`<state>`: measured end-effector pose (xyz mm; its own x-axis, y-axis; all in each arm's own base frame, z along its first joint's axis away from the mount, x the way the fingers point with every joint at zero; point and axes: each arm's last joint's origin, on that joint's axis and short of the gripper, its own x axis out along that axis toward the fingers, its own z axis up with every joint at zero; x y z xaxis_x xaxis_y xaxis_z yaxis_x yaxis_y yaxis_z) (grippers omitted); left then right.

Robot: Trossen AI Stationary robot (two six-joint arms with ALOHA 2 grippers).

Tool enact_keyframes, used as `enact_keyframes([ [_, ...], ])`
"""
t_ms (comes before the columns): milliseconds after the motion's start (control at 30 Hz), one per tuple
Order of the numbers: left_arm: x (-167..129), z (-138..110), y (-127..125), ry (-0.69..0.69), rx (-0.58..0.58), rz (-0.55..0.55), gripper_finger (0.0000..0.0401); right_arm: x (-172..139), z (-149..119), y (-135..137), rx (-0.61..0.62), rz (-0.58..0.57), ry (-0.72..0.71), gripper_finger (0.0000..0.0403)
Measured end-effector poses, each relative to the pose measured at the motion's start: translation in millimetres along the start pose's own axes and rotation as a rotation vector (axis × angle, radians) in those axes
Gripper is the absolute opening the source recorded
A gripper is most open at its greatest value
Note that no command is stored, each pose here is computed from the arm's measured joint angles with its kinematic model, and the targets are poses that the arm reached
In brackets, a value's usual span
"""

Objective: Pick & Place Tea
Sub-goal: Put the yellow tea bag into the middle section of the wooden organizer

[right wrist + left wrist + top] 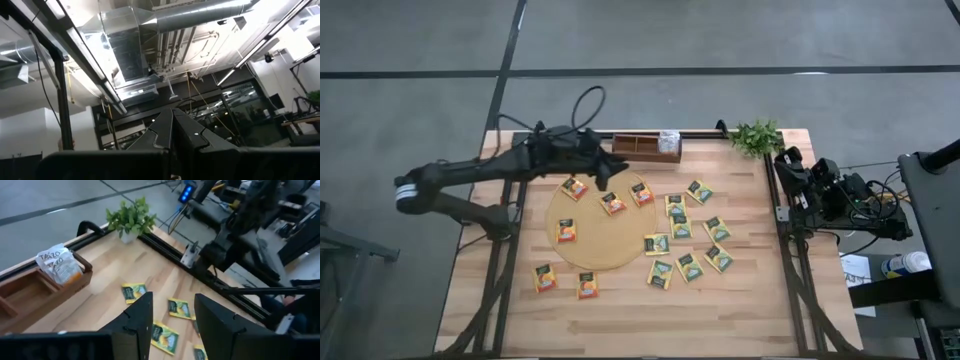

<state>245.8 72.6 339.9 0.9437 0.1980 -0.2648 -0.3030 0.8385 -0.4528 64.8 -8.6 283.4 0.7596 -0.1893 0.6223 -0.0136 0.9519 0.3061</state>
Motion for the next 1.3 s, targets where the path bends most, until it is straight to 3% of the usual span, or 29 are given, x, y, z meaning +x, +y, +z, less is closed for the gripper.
enact_keyframes([
  [133,-18,-5,-1,-0.023,-0.018,-0.017,0.0138,0,0,0,-0.063,0.0,0.002,0.0009],
  [433,-46,-12,0,-0.064,-0.133,-0.046,0.0138,0,0,0,-0.063,0.002,0.003,0.0008],
  [733,-73,-29,-2,-0.086,-0.081,-0.109,0.0138,0,0,0,-0.063,0.003,0.002,0.0009],
  [1133,-101,-81,18,-0.114,-0.022,-0.198,0.0138,0,0,0,-0.062,-0.013,-0.003,0.0008],
  [1300,-107,-100,28,-0.289,-0.027,-0.272,0.0138,0,0,-2,-0.063,-0.069,-0.013,0.0009],
])
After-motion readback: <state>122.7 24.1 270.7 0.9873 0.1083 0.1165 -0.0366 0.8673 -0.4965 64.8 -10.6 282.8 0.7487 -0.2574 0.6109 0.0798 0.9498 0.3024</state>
